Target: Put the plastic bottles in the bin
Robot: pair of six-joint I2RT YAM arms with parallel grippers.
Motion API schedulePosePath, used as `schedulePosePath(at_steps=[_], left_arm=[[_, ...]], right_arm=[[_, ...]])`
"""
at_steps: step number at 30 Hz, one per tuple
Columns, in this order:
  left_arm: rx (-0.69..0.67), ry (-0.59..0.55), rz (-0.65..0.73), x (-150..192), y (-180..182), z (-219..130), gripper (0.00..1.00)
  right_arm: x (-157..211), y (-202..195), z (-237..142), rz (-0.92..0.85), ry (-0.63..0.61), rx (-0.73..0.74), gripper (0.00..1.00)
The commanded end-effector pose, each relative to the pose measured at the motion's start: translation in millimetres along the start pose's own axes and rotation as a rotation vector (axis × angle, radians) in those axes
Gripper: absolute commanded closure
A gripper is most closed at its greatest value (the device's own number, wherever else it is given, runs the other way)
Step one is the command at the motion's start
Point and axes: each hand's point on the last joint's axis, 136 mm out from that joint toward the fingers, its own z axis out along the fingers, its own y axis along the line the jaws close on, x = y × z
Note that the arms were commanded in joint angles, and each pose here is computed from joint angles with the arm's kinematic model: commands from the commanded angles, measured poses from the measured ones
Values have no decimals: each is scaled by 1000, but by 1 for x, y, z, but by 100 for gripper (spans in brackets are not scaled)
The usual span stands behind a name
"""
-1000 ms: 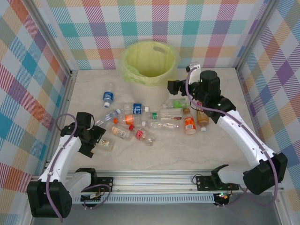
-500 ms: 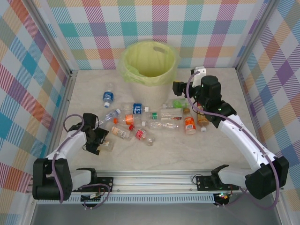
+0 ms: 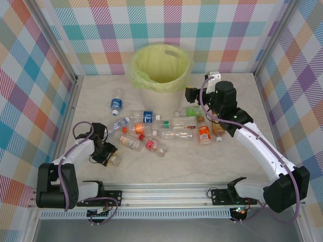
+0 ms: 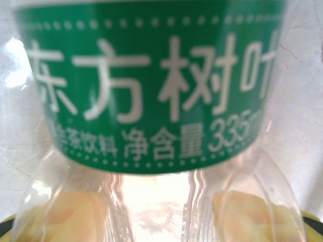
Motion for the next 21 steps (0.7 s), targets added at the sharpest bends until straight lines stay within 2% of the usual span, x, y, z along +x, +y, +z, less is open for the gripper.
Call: schedulePosePath(at_steps=[1,4,6,10,16,21], left_arm=[[52,-69,77,-7,-5,-4,68],[87,-119,105,-10,-6,-15,75],[111,-155,118,-13,-8,-25,86],[131,-234,123,-21,-8,-47,100],[302,-374,98,-31,-26,-91,100],[494,-502,95,-41,-52,-145,100]], right_arm=[[-7,2,1,11,-37,-9,0],[-7,1,1,9,-42,-6,0],[-7,0,1,11,-49,-2,0],[-3,-6,-2,38,-64,27,0],[9,-24,-11,116,-101,103,0],[27,-33,-18,161,-108,130,0]])
